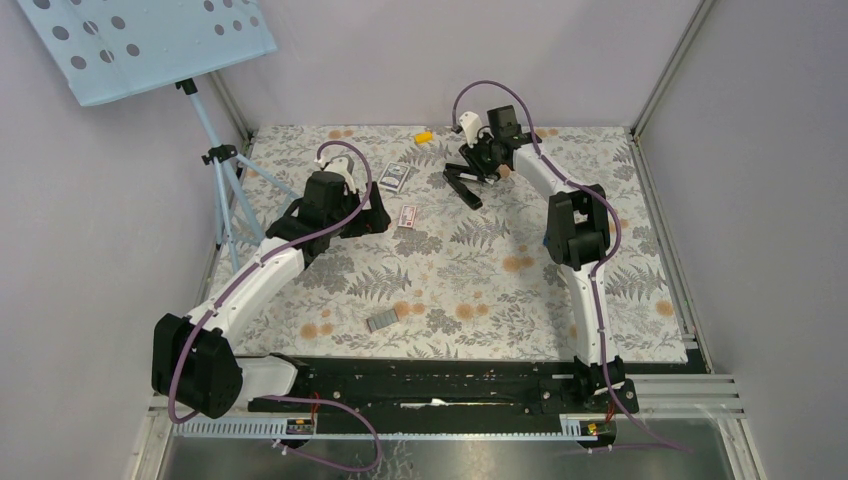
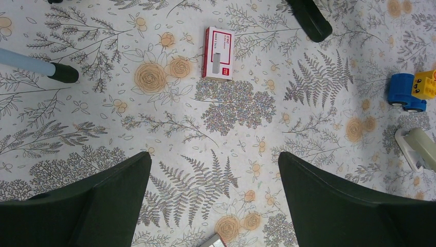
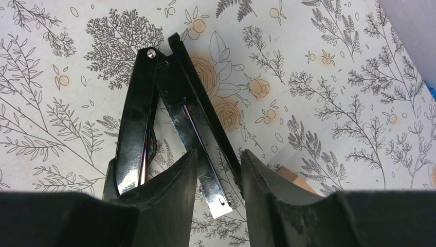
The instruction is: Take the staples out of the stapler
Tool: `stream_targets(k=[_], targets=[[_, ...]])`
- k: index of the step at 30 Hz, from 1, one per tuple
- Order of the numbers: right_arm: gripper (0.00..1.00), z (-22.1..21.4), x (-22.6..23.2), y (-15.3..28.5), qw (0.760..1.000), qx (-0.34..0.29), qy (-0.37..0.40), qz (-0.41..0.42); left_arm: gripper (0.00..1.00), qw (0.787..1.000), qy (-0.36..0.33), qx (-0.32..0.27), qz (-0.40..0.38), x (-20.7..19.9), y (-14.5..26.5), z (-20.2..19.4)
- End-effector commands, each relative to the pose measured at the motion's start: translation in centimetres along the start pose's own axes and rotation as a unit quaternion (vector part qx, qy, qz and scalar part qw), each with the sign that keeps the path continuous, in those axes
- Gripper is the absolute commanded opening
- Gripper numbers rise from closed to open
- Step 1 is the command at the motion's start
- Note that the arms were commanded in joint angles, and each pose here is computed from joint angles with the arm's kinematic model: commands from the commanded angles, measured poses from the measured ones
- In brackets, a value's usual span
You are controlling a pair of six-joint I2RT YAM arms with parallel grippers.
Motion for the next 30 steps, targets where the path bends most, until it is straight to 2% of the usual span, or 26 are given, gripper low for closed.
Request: stream_targets(k=[1, 7, 22, 30], targets=[[0.43, 3.3, -1.5, 2.1, 0.998, -0.037, 0.032, -0.026, 0.99, 1.0, -0.004, -0.027, -0.015, -0.6, 0.5, 1.5], [0.42, 1.1, -1.5, 0.8, 0.999, 0.004, 0.041, -0.021, 0.99, 1.0, -0.004, -0.025, -0.014, -0.5, 0.5, 1.3], [0.41, -1.4, -1.2, -0.9, 0.999, 0.037, 0.037, -0.008, 0.99, 1.0, -0.001, -0.022, -0.017, -0.6, 0.6, 1.1], [0.33, -2.9, -0.9, -1.8, 0.998, 0.056, 0.027, -0.007, 0.99, 1.0, 0.0, -0.019, -0.021, -0.7, 0.4, 1.2]])
Point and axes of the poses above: each gripper's point midway between its finger pads, its own y axis back along the fingers, its own x axis along the line the jaws close on, z = x × y, the point moved 5 cm from there along y, back along the fingers, and after that the axes turned 3 degrees about -y, right-handed, at the moved point
